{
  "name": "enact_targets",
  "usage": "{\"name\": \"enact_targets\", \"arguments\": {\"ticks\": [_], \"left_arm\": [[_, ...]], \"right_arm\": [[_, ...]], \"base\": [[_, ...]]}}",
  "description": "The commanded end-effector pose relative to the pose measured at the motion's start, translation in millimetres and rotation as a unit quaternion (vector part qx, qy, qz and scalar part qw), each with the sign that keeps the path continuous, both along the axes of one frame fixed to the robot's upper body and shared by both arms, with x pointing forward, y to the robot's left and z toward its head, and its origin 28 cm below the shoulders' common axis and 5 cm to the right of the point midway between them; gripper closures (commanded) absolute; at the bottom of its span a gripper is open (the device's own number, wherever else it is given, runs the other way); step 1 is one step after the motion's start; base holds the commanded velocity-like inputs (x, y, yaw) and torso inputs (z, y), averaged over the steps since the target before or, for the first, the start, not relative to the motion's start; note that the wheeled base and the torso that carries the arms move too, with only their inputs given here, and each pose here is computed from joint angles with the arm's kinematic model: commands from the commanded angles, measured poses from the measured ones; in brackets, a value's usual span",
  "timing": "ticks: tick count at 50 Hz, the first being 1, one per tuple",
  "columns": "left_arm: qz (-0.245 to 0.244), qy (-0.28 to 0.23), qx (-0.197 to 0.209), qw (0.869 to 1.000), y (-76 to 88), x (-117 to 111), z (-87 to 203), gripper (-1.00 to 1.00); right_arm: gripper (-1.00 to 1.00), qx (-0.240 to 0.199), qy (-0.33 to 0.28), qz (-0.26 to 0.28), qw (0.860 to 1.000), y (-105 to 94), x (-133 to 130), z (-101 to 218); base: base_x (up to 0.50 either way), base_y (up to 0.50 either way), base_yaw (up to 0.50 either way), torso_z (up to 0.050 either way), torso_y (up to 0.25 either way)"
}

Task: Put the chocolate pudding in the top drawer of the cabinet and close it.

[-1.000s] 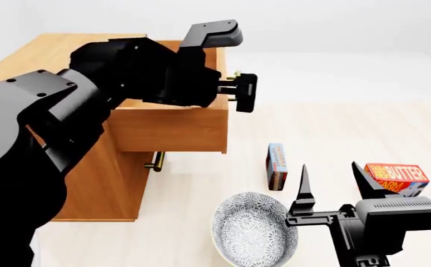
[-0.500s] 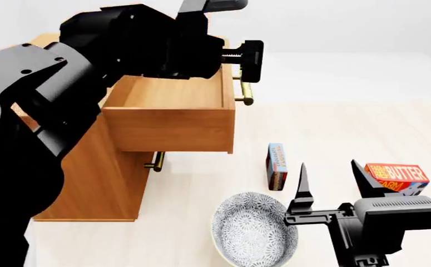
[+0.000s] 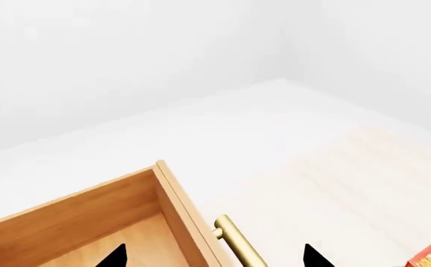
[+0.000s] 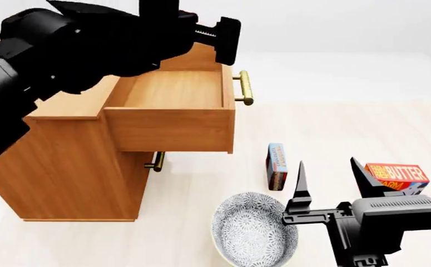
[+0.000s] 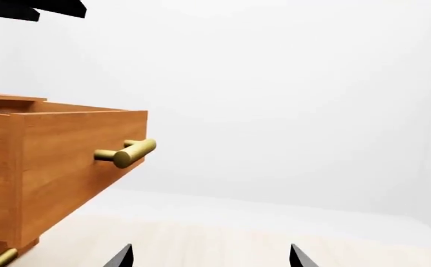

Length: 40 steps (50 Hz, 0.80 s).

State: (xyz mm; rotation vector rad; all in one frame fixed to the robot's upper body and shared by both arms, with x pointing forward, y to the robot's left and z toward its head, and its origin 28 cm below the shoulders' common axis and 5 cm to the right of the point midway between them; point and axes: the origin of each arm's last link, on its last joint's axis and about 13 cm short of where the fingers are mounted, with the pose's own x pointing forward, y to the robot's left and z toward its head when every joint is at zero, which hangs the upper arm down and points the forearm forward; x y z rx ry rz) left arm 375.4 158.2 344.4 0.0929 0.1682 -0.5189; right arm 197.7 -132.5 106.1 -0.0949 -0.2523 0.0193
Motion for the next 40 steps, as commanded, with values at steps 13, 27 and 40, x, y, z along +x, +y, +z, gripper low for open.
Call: {"name": "enact_targets", "arguments": {"ticks": [13, 27, 40], "left_arm": [[0.045, -0.169, -0.049, 0.983, 34.3, -89, -39, -1.0], [0.052, -0.234, -0.065, 0.969, 45.8, -160, -67, -1.0], [0.085, -0.273, -0.061, 0.956, 60.9, -198, -109, -1.0]], "right_arm": [[-1.0, -0.003, 0.005, 0.002, 1.0, 2.7, 5, -3], [-1.0, -0.006, 0.002, 0.004, 1.0, 3.9, 2, -2], [-1.0, -0.013, 0.01, 0.006, 1.0, 7.0, 5, -4]], "base": [[0.0, 0.0, 0.0, 0.0, 0.0], [0.0, 0.0, 0.0, 0.0, 0.0], [0.0, 0.0, 0.0, 0.0, 0.0]]}}
